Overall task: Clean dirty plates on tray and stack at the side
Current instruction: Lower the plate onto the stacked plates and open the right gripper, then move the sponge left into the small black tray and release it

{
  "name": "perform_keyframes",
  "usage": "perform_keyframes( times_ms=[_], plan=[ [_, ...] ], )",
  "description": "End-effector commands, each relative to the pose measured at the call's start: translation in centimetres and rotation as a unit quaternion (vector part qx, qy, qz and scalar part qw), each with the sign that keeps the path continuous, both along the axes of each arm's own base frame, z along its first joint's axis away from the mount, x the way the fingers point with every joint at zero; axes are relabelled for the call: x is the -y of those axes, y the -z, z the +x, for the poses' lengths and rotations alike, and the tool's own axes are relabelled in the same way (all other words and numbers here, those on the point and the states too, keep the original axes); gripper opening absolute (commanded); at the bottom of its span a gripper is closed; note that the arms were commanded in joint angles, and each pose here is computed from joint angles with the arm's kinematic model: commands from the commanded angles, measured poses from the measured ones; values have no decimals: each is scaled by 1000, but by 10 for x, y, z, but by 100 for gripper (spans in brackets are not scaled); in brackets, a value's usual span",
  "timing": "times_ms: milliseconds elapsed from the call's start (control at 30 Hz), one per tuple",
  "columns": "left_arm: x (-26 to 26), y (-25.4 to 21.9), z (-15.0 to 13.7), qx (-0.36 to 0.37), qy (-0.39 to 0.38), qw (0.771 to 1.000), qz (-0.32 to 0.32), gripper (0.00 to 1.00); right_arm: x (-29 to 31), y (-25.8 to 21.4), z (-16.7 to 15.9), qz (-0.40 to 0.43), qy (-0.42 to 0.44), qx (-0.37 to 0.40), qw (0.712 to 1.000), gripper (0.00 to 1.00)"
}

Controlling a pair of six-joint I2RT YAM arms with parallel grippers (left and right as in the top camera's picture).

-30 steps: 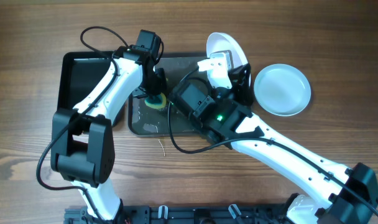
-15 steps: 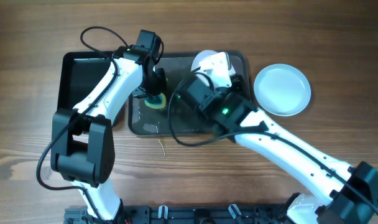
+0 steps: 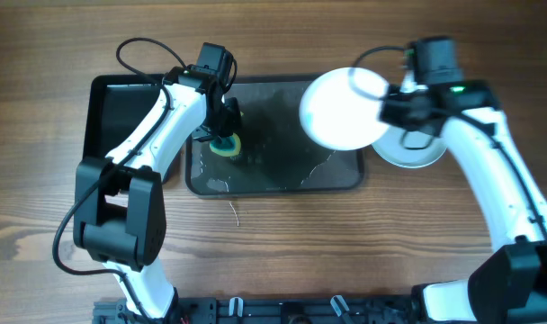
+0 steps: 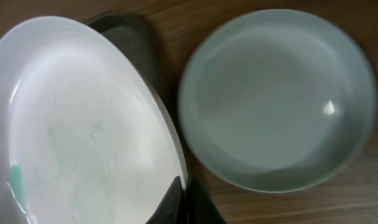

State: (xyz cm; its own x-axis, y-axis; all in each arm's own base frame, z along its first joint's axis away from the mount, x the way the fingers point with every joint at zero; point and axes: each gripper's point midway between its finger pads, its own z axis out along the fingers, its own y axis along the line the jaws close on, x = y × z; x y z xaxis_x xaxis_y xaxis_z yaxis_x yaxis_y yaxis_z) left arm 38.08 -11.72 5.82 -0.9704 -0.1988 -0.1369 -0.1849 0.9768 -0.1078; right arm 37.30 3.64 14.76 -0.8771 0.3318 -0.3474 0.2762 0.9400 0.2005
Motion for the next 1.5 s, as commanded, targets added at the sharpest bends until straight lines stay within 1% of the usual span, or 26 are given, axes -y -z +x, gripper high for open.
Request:
perform_keyframes(
  times_ms=[0, 100, 133, 167, 367, 433, 667, 733, 833, 900, 1000, 1033, 1167, 1233, 1333, 1367, 1467],
  plan=[
    [6, -17, 7, 24, -2, 1000, -16, 4, 43, -7, -4, 38, 66, -2, 997, 4],
    [6, -17, 8, 25, -2, 1000, -16, 4, 89, 1, -11, 8, 126, -17, 992, 4],
    [6, -17, 8, 25, -3, 1000, -16, 4, 108, 8, -16, -14, 152, -31, 988, 4],
    [6, -17, 8, 25, -3, 1000, -17, 4, 115, 12, -17, -22, 160, -38, 986, 4],
    [6, -17, 8, 25, -3, 1000, -17, 4, 124, 44, -18, -36, 170, -85, 981, 4],
    [6, -17, 8, 25, -3, 1000, -16, 4, 131, 59, -21, -52, 187, -108, 975, 4],
    [6, -17, 8, 25, -3, 1000, -16, 4, 134, 93, -27, -62, 183, -161, 968, 4],
    [6, -17, 8, 25, -3, 1000, -16, 4, 130, 94, -27, -53, 179, -161, 969, 12],
    [5, -17, 8, 26, -3, 1000, -16, 4, 116, 84, -20, -17, 145, -148, 978, 29],
    [3, -20, 10, 29, 4, 999, -15, 4, 108, 70, -16, 4, 134, -132, 982, 40],
    [-5, -30, 11, 32, 10, 999, -12, 4, 98, 42, -6, 27, 102, -96, 990, 54],
    [-9, -36, 11, 34, 16, 999, -10, 4, 95, 35, -4, 33, 95, -87, 991, 56],
    [-33, -62, 9, 43, 52, 998, 4, 4, 74, -3, 2, 57, 47, -38, 997, 57],
    [-53, -71, 6, 48, 61, 997, 26, 4, 63, -14, 4, 61, 24, -20, 998, 57],
    [-90, -77, 4, 47, 48, 995, 75, 4, 45, -18, 5, 60, 1, -15, 998, 58],
    [-107, -77, 5, 45, 32, 994, 95, 4, 38, -17, 5, 60, -8, -16, 998, 58],
    [-141, -73, 5, 40, -5, 992, 119, 4, 18, -17, 7, 57, -37, -13, 998, 61]
  ],
)
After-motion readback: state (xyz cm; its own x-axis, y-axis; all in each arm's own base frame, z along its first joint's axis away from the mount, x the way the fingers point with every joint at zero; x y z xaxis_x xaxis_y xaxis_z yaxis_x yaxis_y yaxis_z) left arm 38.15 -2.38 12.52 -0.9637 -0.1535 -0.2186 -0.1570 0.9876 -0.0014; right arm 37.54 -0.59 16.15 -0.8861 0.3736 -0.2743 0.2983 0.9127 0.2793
